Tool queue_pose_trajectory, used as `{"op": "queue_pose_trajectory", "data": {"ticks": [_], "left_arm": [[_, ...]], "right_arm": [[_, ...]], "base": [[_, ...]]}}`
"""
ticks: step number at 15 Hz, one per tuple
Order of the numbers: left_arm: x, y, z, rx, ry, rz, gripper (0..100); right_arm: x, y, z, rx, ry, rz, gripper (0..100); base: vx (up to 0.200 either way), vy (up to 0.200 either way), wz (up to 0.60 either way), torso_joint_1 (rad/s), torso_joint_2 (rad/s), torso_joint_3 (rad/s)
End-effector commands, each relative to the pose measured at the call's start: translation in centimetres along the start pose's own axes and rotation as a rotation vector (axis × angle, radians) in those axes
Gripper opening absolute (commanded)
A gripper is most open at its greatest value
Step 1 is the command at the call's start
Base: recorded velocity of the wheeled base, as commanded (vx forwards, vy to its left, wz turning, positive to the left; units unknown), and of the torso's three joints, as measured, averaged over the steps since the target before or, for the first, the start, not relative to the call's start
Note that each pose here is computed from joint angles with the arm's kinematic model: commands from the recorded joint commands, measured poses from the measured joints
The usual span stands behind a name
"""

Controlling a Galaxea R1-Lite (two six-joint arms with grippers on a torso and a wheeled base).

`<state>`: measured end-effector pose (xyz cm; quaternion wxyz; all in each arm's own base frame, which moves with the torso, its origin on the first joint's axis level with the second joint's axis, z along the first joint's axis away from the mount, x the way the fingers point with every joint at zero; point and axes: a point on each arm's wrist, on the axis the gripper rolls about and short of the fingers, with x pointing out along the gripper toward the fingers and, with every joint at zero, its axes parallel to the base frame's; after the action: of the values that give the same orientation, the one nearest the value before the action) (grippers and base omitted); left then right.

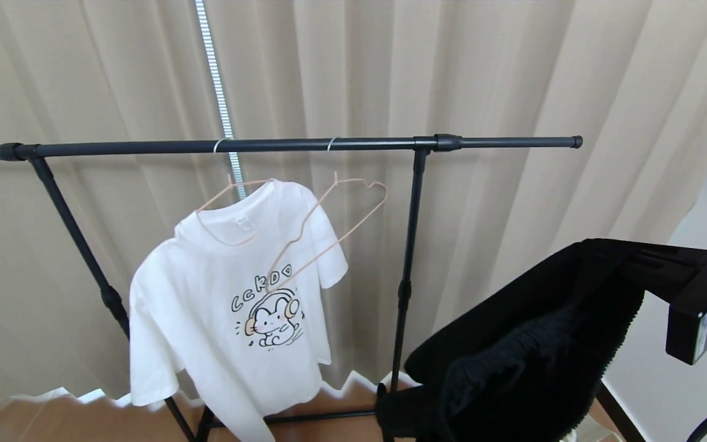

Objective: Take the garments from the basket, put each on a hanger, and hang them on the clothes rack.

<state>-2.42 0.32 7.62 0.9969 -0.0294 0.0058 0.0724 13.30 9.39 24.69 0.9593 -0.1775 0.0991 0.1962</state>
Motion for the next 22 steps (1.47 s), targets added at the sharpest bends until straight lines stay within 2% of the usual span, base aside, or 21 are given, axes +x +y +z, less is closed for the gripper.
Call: {"op": "queue_pose_trajectory", "data": {"ticks": [1,3,5,10,11,12,13,14,15,16,18,19,20,21,22], "left_arm": [[0.0,0.0,0.0,0.002,0.001,0.001,100],[0.0,0.0,0.0,0.002,0.001,0.001,100],[0.0,0.0,0.0,0.000,0.001,0.003,100],[0.0,0.0,0.0,0.010,0.004,-0.002,100],[0.0,0.0,0.0,0.032,0.006,-0.005,100],[-0.1,0.0,0.1,0.083,0.003,-0.006,100],[0.0,-0.1,1.2,0.152,0.019,-0.011,100],[1.2,-0.4,3.0,0.154,0.124,-0.052,100],[2.9,-0.8,4.8,0.105,0.226,-0.076,100],[4.2,-1.2,6.0,0.066,0.284,-0.095,100],[7.9,-2.5,8.8,-0.007,0.400,-0.188,100],[10.1,-3.9,9.6,-0.032,0.485,-0.280,100],[11.9,-6.6,10.1,-0.095,0.583,-0.399,100],[12.5,-7.8,10.2,-0.119,0.620,-0.437,100],[13.9,-10.4,10.2,-0.141,0.699,-0.490,100]], "right_arm": [[0.1,0.0,-0.1,-0.002,0.002,0.002,0],[0.3,0.1,-0.2,-0.002,0.002,0.002,0],[0.6,0.2,-0.3,-0.002,-0.004,-0.001,0],[0.5,0.2,-0.4,0.001,-0.015,-0.009,0],[0.5,0.3,-0.4,-0.009,-0.013,-0.007,0],[0.6,0.4,-0.8,-0.028,-0.001,-0.005,0],[0.6,0.4,-1.0,-0.047,0.005,-0.005,0],[0.8,0.5,-1.0,-0.055,0.015,-0.006,0],[1.1,0.6,-1.1,-0.058,0.025,-0.005,0],[1.6,0.7,-1.2,-0.062,0.037,0.000,0],[2.6,1.1,-1.4,-0.066,0.063,0.010,0],[3.2,1.3,-1.4,-0.064,0.057,0.010,0],[4.3,1.6,-1.5,-0.060,0.048,0.006,0],[4.7,1.7,-1.5,-0.054,0.044,0.005,0],[5.6,2.0,-1.6,-0.035,0.043,0.003,0]], "base": [[0.000,0.000,0.00,0.000,0.00,0.000],[0.000,0.000,0.00,0.000,0.00,0.000],[0.000,0.000,0.60,0.014,0.00,0.000],[0.000,0.000,0.00,0.000,0.00,0.000],[0.000,0.000,0.00,0.000,0.00,0.000],[0.000,0.000,0.00,0.000,0.00,0.000],[0.000,0.000,0.00,0.000,0.00,0.000],[0.000,0.000,0.00,0.000,0.00,0.000],[0.000,0.000,0.00,0.000,0.00,0.000],[0.000,0.000,0.00,0.000,0.00,0.000],[0.000,0.000,0.00,0.000,0.00,0.000],[0.000,0.000,0.00,0.000,0.00,0.000],[0.000,0.000,0.00,0.000,0.00,0.000],[0.000,0.000,0.00,0.000,0.00,0.000],[0.000,0.000,0.00,0.000,0.00,0.000]]}}
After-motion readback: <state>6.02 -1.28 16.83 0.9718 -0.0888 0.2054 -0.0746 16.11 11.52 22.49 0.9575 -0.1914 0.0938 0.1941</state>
